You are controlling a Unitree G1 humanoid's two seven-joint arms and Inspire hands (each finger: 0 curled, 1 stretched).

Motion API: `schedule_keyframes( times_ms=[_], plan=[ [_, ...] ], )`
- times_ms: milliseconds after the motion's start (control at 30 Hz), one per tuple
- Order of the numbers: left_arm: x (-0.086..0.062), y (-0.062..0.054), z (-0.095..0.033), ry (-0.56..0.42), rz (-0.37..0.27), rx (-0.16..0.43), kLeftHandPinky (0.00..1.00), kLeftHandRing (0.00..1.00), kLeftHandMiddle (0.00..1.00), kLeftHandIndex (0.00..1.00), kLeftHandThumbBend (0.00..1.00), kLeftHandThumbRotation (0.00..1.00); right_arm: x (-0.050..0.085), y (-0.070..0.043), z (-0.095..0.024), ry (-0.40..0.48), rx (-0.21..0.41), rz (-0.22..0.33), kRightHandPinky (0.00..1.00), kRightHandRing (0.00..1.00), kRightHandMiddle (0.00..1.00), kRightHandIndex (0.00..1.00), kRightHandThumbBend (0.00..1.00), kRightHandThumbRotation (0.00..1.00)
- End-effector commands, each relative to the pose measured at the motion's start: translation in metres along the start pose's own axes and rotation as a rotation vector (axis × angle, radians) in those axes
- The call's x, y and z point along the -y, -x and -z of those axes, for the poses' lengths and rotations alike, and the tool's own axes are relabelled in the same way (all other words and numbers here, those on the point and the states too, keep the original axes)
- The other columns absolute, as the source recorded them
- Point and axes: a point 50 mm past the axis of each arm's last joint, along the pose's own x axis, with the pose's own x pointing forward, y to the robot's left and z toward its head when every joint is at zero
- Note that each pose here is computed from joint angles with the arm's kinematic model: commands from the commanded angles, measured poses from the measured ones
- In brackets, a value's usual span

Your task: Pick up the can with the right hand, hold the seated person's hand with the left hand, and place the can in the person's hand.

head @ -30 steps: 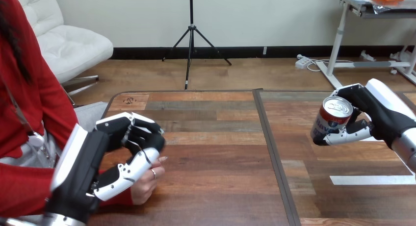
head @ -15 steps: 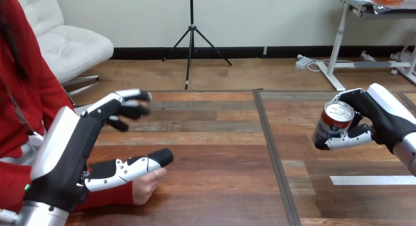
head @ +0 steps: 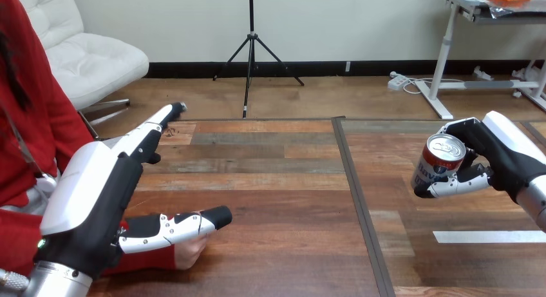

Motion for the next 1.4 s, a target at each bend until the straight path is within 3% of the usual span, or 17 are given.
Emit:
schedule_keyframes(
  times_ms=[0,367,767,1133,1367],
  plan=[
    [-0.01,-0.012,-0.007,-0.057,-0.036,0.078,0.74,0.94,0.96,0.95,1.0,0.64,0.022,-0.009,-0.012,0.006,0.042,0.089,0.41,0.43,0.46,0.48,0.75,0.0],
    [-0.01,-0.017,-0.003,-0.107,0.035,0.029,0.71,0.89,0.92,0.92,1.0,0.61,0.021,-0.01,-0.012,0.006,0.042,0.084,0.4,0.42,0.46,0.48,0.76,0.0],
    [-0.011,-0.025,0.002,-0.184,0.154,0.037,0.65,0.85,0.89,0.9,1.0,0.5,0.023,-0.011,-0.012,0.012,0.041,0.082,0.41,0.43,0.46,0.47,0.76,0.0],
    [-0.016,-0.034,0.007,-0.233,0.206,0.049,0.63,0.83,0.87,0.86,1.0,0.42,0.024,-0.011,-0.012,0.021,0.039,0.081,0.4,0.42,0.45,0.47,0.77,0.0],
    [-0.021,-0.042,0.01,-0.326,0.253,0.039,0.62,0.81,0.86,0.84,1.0,0.41,0.024,-0.011,-0.011,0.01,0.033,0.084,0.4,0.41,0.45,0.47,0.77,0.0]
  ],
)
